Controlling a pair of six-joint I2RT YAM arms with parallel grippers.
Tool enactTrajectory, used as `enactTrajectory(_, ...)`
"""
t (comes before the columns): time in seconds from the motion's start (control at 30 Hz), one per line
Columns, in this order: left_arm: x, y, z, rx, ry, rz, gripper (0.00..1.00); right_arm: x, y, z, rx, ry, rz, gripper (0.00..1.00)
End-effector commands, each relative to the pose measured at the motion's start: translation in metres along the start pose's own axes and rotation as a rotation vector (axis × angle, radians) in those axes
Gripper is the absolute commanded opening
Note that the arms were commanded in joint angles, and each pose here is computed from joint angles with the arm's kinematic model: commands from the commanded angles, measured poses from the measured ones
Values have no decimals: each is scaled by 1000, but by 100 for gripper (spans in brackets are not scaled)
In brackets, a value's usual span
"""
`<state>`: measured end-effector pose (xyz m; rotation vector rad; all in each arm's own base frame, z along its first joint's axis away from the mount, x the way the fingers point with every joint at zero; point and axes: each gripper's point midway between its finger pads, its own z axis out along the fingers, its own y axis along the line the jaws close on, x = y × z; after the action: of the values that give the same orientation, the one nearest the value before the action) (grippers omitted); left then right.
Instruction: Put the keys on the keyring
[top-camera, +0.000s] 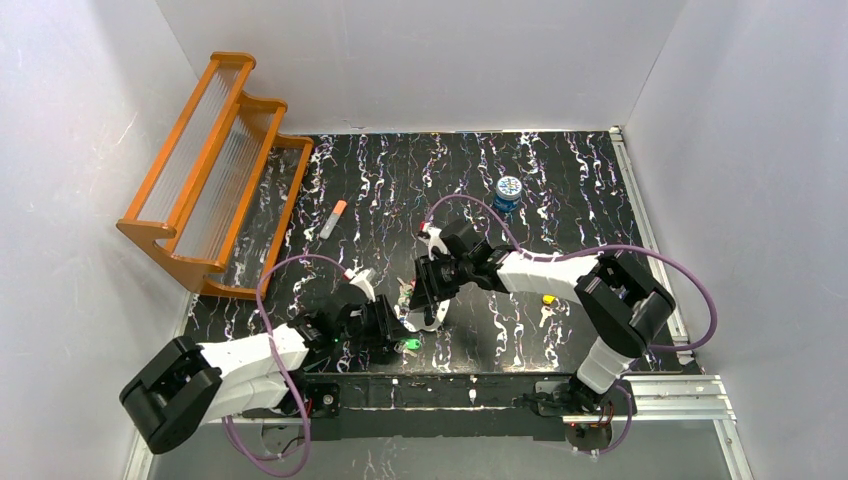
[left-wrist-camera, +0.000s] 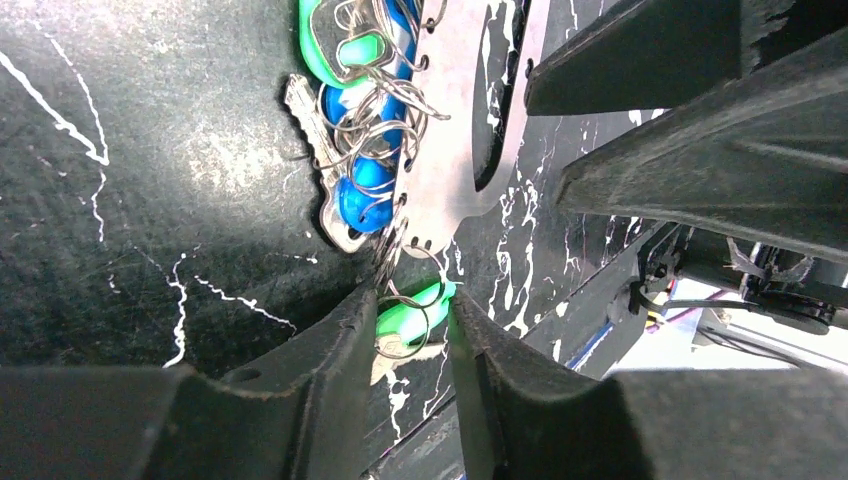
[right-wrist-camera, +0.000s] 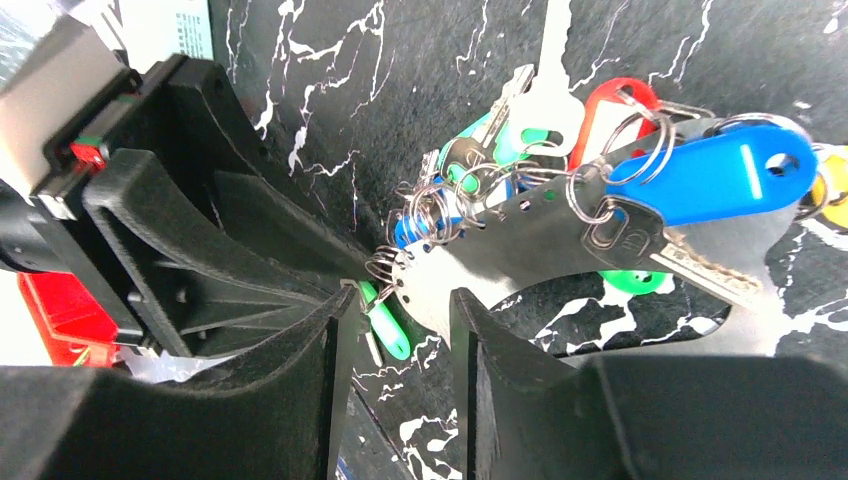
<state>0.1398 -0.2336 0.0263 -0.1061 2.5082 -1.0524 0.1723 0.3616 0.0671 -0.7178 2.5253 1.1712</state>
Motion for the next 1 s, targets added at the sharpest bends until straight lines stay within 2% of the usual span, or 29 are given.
enactTrajectory(0.0,-7,5,6,-55,-30,38,29,-13,17,-10,-85,-45,-11,46)
enactTrajectory(0.17,-17,2,8,-77,-49,88,18,-14,18,-12,-89,-45,-14,46)
enactTrajectory(0.27,-21,2,6,-93,-54,105,17,-13,18,-11,-96,-34,-15,46)
enactTrajectory(0.33,-22,-1,3,-80,-65,108,22,-12,18,-11,-99,-23,-14,46)
enactTrajectory(0.4,-23,-2,0,-71,-75,107,33,-11,19,-10,-102,-11,-15,46)
enactTrajectory(0.47,-25,1,-4,-80,-97,99,40,-10,19,-10,-98,-1,-15,46)
enactTrajectory(0.57,-27,4,-10,-88,-129,80,42,-8,21,-8,-89,8,-35,43)
enactTrajectory(0.67,-33,9,-15,-108,-174,65,41,0,22,-5,-60,40,-59,36)
enactTrajectory(0.8,-31,14,-16,-122,-180,55,34,7,31,5,-49,75,-106,23)
enactTrajectory(0.97,-32,34,-21,-226,-195,31,29,12,48,19,-66,101,-162,19)
